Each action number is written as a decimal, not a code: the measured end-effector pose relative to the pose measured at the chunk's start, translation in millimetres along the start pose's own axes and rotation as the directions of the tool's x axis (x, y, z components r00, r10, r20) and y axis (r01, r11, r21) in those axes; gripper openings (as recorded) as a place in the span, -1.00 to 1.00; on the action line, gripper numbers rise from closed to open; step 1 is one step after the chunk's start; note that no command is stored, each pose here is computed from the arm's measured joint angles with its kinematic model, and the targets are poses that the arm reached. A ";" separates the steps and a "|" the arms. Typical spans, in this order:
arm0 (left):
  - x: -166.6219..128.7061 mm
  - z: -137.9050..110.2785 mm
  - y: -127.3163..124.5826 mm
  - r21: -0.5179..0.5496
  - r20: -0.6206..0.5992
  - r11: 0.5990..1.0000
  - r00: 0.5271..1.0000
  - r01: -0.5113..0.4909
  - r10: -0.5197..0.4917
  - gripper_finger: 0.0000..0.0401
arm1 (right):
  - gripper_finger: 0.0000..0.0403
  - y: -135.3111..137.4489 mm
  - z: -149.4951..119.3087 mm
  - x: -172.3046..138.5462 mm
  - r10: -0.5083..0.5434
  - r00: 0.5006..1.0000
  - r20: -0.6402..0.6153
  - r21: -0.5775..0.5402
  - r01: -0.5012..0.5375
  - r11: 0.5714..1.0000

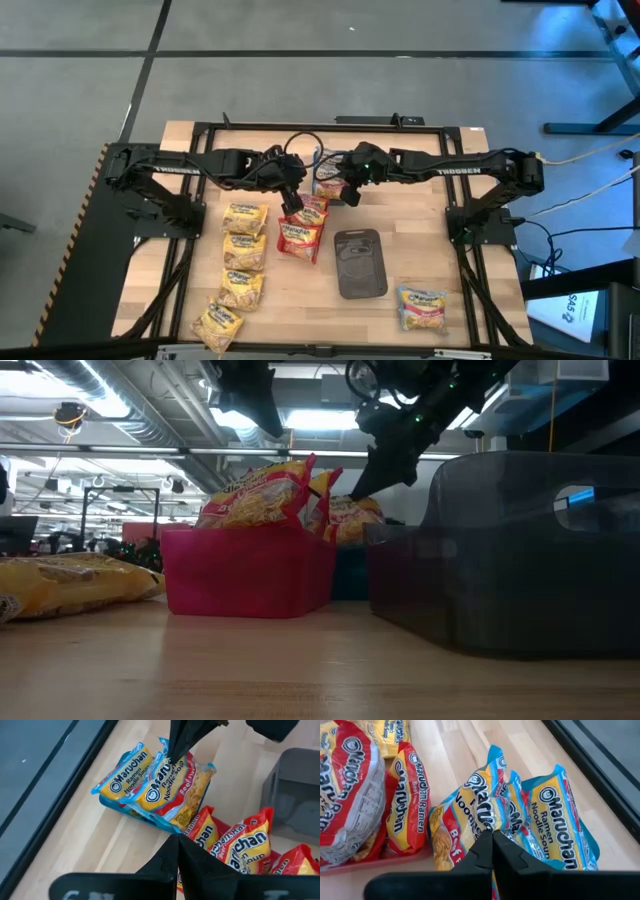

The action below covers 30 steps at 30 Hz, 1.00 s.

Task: Sort Maruchan noodles
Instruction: Put the blue bag into the blue bin

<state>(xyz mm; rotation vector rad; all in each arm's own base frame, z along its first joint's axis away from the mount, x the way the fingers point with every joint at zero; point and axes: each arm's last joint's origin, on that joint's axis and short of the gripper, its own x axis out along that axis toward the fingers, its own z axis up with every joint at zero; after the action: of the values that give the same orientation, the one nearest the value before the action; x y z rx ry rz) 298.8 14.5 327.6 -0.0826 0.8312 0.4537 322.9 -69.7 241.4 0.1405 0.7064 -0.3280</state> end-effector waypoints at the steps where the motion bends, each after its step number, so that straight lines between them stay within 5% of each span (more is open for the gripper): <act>1: -0.3 -0.2 -0.8 -0.005 0.001 1.000 1.000 0.002 -0.002 -1.00 | -0.96 0.0 -0.1 0.0 0.000 1.000 -0.001 -0.010 0.000 1.000; 8: -12.6 -0.8 -1.7 -0.002 0.034 1.000 0.999 -0.020 0.020 -1.00 | -0.67 -0.2 0.7 -3.4 0.002 1.000 0.002 -0.015 -0.002 1.000; 16: -56.5 -18.1 15.7 -0.060 0.039 0.984 0.985 -0.167 0.169 -1.00 | -0.13 -3.2 1.0 -8.3 -0.090 0.996 -0.010 -0.003 0.090 0.996; 19: -73.8 -25.6 20.9 -0.069 0.042 0.984 0.985 -0.167 0.170 -1.00 | 0.00 -2.6 21.3 -23.5 -0.089 0.995 0.039 0.032 0.088 0.996; 25: -94.5 -40.5 24.4 -0.046 0.002 0.990 0.991 -0.135 0.136 -1.00 | 0.02 13.5 50.1 -44.2 0.124 0.992 0.019 0.130 -0.125 0.984; 30: -100.5 -56.6 27.2 0.010 -0.096 0.982 0.977 -0.188 0.188 -1.00 | -0.16 28.8 31.9 -19.0 0.077 0.990 -0.117 0.139 -0.061 0.988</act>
<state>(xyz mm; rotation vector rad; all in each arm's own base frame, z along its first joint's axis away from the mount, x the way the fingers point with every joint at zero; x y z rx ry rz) 189.4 -10.7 365.4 -0.0247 0.9388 0.6316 338.8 -45.4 278.4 0.3157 0.7989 -0.3026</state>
